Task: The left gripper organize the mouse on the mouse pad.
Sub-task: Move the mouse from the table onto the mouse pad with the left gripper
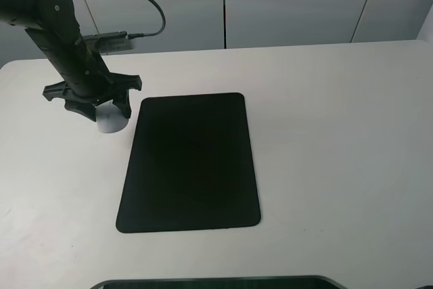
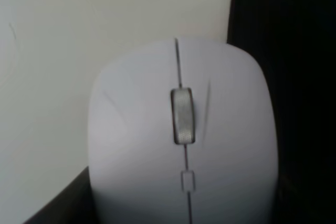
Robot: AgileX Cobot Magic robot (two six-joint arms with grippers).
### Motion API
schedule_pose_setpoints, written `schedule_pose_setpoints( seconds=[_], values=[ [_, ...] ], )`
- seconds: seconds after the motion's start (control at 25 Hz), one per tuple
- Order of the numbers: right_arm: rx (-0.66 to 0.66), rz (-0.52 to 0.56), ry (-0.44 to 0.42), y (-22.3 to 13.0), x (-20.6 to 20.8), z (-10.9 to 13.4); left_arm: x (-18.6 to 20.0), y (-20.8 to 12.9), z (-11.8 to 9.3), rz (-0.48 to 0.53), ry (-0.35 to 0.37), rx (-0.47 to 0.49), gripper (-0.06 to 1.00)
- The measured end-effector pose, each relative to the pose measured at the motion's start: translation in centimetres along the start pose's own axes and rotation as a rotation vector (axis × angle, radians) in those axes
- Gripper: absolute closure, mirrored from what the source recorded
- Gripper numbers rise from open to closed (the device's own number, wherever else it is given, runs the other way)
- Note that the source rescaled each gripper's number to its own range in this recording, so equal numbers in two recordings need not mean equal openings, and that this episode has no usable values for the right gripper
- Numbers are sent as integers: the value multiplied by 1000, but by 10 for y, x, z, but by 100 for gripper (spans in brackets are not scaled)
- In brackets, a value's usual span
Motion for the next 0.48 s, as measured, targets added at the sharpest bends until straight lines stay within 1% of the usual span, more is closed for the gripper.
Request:
schedule_pose_setpoints(
  seconds=[0.24,0.48],
  values=[
    [0,0,0,0,0,0,12,10,-18,-38,-29,-35,92],
    [0,-2,0,0,0,0,11,6,-39,-34,-42,-106,92]
  ],
)
Point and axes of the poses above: a point on each arm's last joint axis where the gripper is mounted, x pointing back along that axis away from the gripper, z along the wrist's bending axis when the last joint is at zero, y = z × x, the point moved 2 cm from there along -x, pointing out along that axis toward the gripper, and after that the axes turned 9 degrees about -x, right-handed, at the moved point
